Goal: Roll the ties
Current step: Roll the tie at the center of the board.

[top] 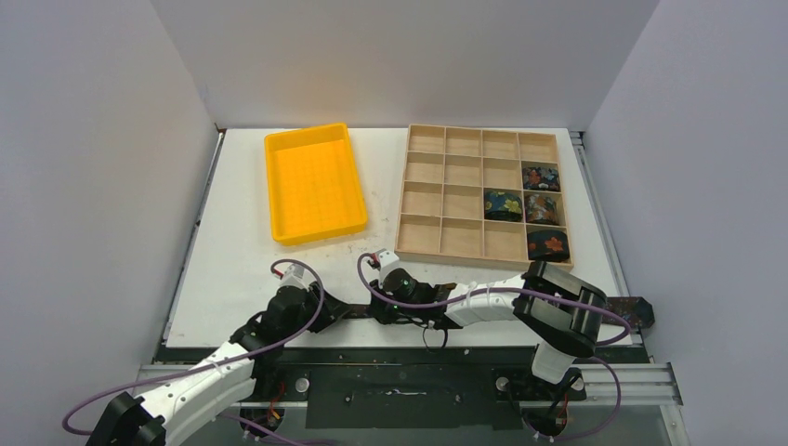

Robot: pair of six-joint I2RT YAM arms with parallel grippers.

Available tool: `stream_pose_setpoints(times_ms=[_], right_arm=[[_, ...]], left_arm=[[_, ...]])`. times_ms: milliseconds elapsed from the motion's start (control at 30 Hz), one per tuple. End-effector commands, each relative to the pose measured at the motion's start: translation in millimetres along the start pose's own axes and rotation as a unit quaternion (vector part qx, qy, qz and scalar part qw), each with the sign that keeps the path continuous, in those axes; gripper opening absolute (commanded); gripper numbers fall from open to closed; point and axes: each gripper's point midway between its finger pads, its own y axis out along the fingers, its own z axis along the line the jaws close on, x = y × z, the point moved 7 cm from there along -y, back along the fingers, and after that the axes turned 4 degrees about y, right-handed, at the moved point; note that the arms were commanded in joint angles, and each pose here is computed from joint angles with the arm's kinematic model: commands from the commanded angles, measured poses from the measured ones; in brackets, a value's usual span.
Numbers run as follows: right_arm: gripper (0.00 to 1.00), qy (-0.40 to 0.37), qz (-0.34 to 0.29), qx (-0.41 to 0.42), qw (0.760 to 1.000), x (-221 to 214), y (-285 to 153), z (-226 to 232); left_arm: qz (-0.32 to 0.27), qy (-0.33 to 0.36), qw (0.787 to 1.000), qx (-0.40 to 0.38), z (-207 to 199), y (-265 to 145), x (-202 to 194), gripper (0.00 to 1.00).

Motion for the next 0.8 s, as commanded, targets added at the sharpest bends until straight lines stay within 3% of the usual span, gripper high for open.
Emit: stream_pose_setpoints(times_ms=[0,167,467,767], right_arm=[[0.05,0.002,0.034,-0.036,0.999,-20,-2,-20],[0.05,0.002,0.032,-0.036,0.999,-20,-2,-22],[0.05,0.004,0.033,-0.032,0.999,-20,-2,-21],[0.05,0.011,0.04,-0.044,0.998,-21,7,-24]], left_arm=[[0.019,0.024,0.999,0.038,17,2,-8,0.36],[0.02,0.024,0.999,0.043,18,3,-8,0.32],[0.021,0.029,0.999,0.038,13,2,-6,0.0],[0.009,0.047,0.998,0.029,-8,-9,9,0.0]])
